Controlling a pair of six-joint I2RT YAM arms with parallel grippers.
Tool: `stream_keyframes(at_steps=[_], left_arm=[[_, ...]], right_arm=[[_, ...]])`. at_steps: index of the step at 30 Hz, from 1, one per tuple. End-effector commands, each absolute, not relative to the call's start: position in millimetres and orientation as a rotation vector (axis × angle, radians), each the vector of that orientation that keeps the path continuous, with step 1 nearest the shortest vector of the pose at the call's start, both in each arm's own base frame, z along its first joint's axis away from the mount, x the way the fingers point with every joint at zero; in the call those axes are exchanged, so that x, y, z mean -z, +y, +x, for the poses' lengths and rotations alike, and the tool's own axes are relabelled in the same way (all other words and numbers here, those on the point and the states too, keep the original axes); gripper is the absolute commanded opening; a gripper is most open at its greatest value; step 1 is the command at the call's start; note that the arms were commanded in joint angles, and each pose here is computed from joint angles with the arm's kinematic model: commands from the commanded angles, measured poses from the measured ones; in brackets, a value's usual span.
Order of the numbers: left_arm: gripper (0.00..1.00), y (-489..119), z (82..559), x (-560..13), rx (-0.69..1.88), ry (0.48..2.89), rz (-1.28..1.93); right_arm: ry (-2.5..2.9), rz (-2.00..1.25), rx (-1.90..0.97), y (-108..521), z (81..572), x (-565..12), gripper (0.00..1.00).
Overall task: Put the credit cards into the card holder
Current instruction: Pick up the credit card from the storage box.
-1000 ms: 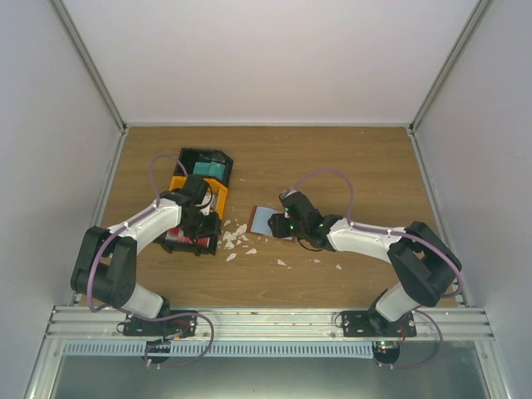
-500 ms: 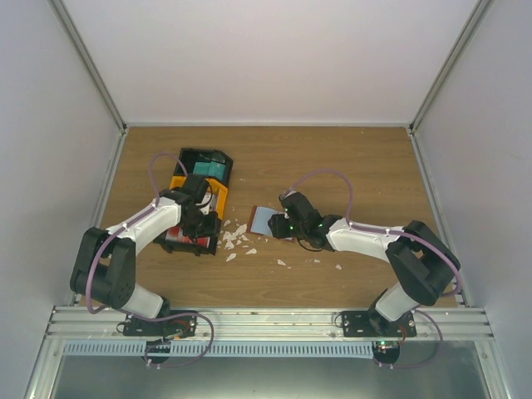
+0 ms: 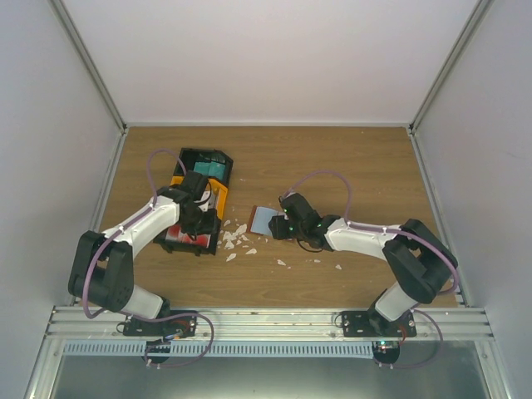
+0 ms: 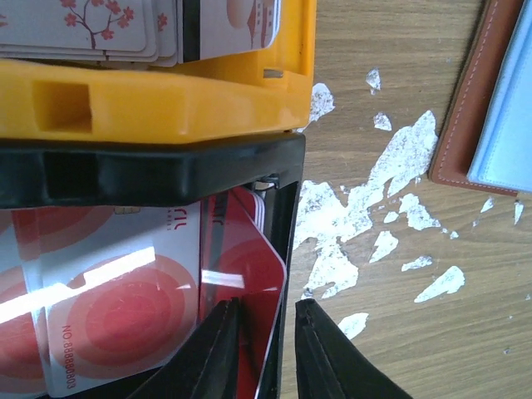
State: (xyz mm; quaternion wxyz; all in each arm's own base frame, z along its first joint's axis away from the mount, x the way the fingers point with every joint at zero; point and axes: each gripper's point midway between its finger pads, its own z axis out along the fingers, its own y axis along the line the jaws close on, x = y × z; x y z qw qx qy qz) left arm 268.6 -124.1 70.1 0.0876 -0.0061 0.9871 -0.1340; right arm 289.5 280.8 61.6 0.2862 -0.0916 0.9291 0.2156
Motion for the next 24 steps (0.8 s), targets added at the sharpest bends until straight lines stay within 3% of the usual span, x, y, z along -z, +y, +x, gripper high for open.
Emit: stream_keyframes(at_steps=[1, 24], left_arm=[[0.21, -124.7, 272.3, -82.8, 0.392, 2.9, -0.019], [0.0, -108.2, 275.8, -97.8, 0.272, 2.856, -0.073]], right_arm=[[2.493, -0.232, -0.547, 280.5, 291.1, -58.5, 0.5], [2.486, -0.23, -0.557, 281.1, 291.3, -63.8, 0.5]])
